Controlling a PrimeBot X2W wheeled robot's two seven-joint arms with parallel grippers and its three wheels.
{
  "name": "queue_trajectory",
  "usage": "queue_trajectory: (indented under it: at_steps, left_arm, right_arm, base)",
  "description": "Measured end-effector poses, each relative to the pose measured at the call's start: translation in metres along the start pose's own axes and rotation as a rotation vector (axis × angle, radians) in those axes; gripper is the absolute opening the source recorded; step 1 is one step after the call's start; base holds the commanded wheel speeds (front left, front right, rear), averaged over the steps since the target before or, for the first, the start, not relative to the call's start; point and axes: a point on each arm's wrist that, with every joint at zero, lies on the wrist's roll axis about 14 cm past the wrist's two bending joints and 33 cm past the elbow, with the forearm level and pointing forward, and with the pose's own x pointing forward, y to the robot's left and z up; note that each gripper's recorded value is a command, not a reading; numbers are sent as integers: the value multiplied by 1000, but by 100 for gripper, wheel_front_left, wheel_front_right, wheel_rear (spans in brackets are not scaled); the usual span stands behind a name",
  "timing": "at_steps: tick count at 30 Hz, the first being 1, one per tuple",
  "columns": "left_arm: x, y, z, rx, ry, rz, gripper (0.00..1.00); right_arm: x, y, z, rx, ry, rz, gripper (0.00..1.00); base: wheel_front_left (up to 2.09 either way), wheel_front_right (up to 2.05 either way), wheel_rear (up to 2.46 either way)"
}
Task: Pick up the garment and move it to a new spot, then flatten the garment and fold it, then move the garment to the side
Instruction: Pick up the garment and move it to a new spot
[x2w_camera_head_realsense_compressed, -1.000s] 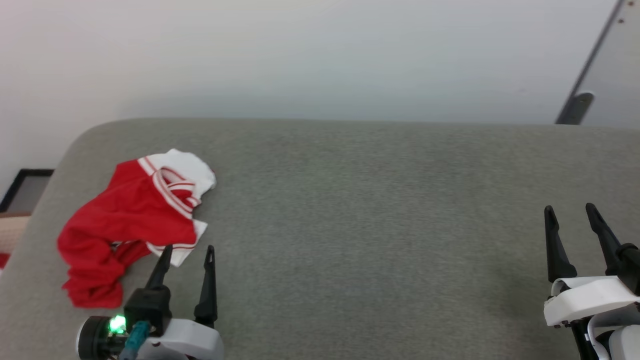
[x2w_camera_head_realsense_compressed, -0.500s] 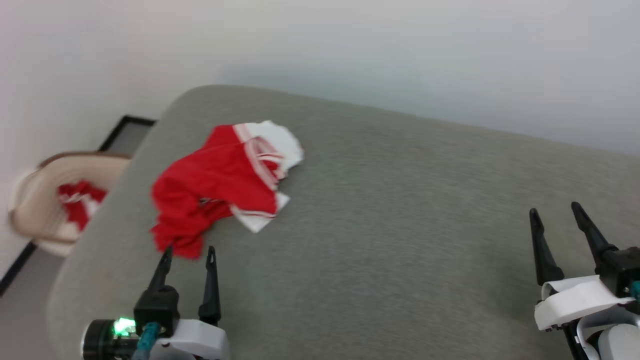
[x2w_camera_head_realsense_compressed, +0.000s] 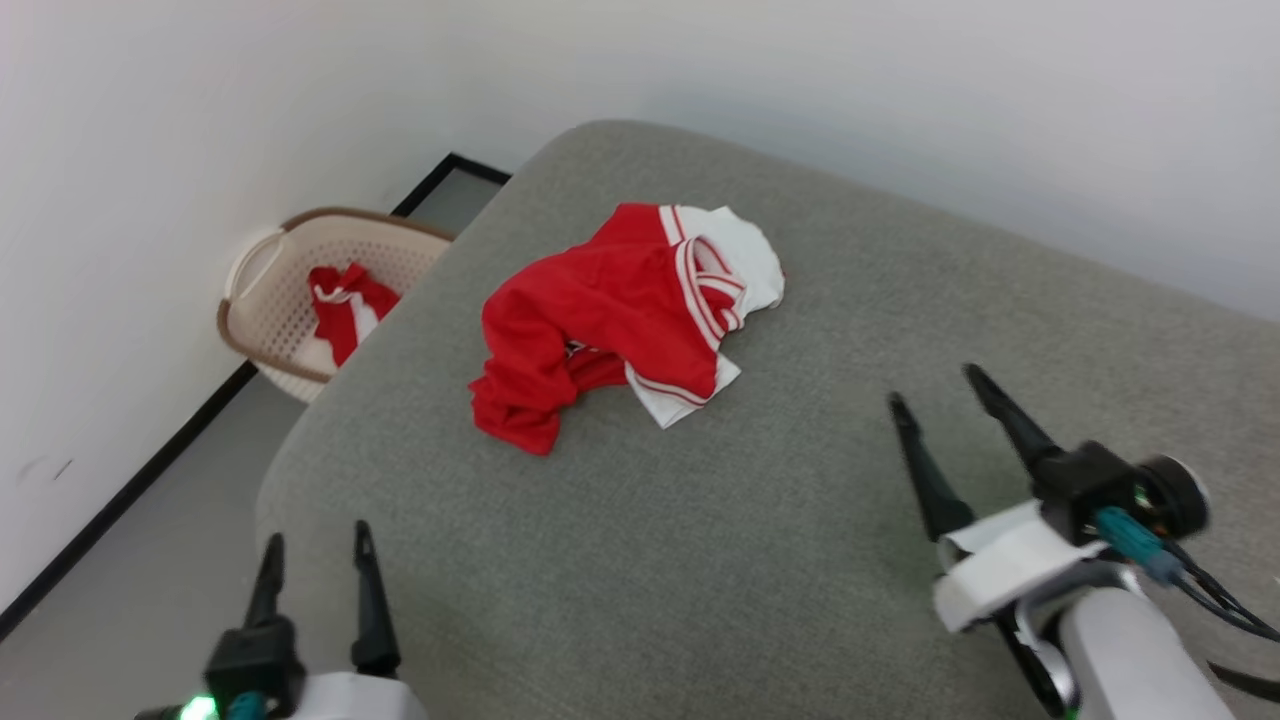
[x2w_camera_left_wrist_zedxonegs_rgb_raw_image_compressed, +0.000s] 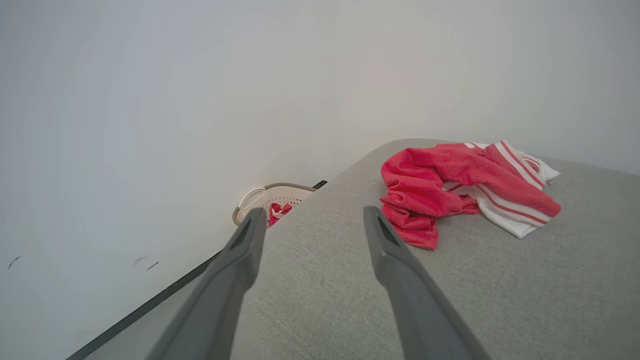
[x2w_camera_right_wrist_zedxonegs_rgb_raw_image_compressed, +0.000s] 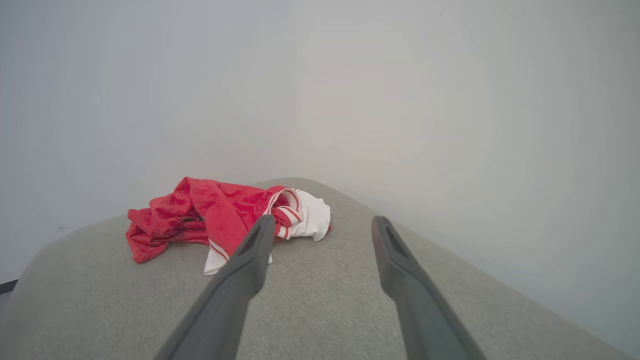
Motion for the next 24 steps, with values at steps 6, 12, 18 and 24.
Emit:
queue_trajectory:
  at_steps: [6, 12, 18, 24]
  left_arm:
    - [-11, 18, -2, -23, 17, 72, 100]
    - [-11, 15, -4, -37, 24, 44, 100]
    - [21, -34, 7, -17, -14, -197, 100]
    - [81, -57, 51, 30, -127, -306, 100]
  right_arm:
    - [17, 28, -9, 34, 13, 98, 100]
    - [16, 24, -10, 42, 16, 91, 100]
    - [-4, -7, -19, 42, 40, -10, 100]
    - [-14, -24, -4, 12, 1, -59, 100]
  base:
    - [0, 0, 0]
    - [0, 0, 0]
    - [0, 0, 0]
    - [0, 0, 0]
